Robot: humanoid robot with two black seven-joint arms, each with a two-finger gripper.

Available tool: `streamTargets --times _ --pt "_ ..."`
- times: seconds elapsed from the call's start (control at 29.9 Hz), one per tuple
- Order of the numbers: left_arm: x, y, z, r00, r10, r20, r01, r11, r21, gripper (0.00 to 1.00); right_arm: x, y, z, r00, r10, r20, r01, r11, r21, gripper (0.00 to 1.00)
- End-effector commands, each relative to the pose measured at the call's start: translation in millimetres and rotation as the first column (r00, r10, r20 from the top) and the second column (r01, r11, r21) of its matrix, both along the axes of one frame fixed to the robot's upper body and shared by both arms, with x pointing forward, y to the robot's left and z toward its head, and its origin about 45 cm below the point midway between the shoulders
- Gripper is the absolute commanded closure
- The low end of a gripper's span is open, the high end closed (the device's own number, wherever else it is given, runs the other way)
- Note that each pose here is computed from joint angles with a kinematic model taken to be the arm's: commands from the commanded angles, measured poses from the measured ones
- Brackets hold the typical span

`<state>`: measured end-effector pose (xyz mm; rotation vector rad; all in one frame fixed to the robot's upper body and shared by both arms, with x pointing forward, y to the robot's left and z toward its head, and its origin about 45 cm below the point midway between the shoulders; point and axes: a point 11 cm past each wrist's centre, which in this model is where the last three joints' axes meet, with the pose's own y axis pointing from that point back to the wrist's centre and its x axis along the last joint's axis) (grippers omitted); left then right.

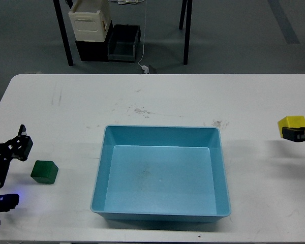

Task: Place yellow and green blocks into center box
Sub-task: 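Lift the yellow cube with the right gripper and swing toward the bin, then lower the yellow cube into the blue bin with the right gripper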

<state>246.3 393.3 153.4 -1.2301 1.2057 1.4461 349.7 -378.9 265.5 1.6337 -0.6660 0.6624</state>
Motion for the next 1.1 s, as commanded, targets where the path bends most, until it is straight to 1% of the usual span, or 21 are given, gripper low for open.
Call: streamTargets --times 0.0,0.1,0.23,0.3,0.4,0.5,0.63,0.67,0.74,0.77,0.87,0.9,1.0,1.07 --pt "0 -1 0 1.000 -0.001 0.001 0.001 1.000 -0.002 0.00 22 -15 39 0.990 -0.068 0.127 0.061 0.997 0.057 1.00" --pt "1 -1 1 1.000 -0.001 0.002 0.001 1.000 -0.001 0.00 31 -7 66 0.980 -0.019 0.197 0.001 0.996 0.091 1.00" --pt "0 0 1 1.000 -0.001 0.002 0.001 1.000 0.002 0.00 37 15 97 0.948 0.127 0.291 -0.170 0.977 0.127 1.00" --pt "1 0 1 1.000 -0.002 0.002 0.002 1.000 0.001 0.00 38 28 116 0.914 0.217 0.343 -0.271 0.955 0.117 1.00" --pt "1 0 1 1.000 -0.002 0.002 0.002 1.000 0.001 0.00 30 51 134 0.827 0.405 0.389 -0.460 0.886 0.056 0.99" --pt "0 0 1 1.000 -0.001 0.002 0.001 1.000 0.002 0.00 16 85 150 0.694 0.597 0.403 -0.640 0.767 -0.035 0.99" --pt "1 0 1 1.000 -0.002 0.002 0.002 1.000 0.001 0.00 -2 124 143 0.568 0.755 0.327 -0.744 0.641 -0.186 0.99" --pt "1 0 1 1.000 -0.001 0.002 0.001 1.000 0.000 0.00 -6 134 139 0.534 0.792 0.295 -0.765 0.602 -0.230 0.99" --pt "1 0 1 1.000 -0.002 0.004 0.002 1.000 0.000 0.00 -14 149 123 0.485 0.848 0.215 -0.798 0.530 -0.288 0.99" --pt "1 0 1 1.000 -0.001 0.003 0.001 1.000 0.002 0.00 -15 154 112 0.470 0.865 0.177 -0.812 0.502 -0.297 0.99" --pt "1 1 2 1.000 0.000 0.004 0.000 1.000 0.003 0.00 -19 177 85 0.392 0.918 0.060 -0.858 0.388 -0.338 0.99" --pt "1 1 2 1.000 0.001 0.005 -0.001 1.000 0.003 0.00 -20 179 78 0.375 0.927 0.025 -0.865 0.360 -0.349 0.99" --pt "2 1 3 1.000 0.002 0.010 -0.002 1.000 0.002 0.00 -30 194 52 0.312 0.948 -0.064 -0.905 0.276 -0.325 0.99" --pt "2 2 3 1.000 0.003 0.009 -0.003 1.000 0.003 0.00 -36 200 36 0.285 0.953 -0.099 -0.924 0.246 -0.292 0.99"
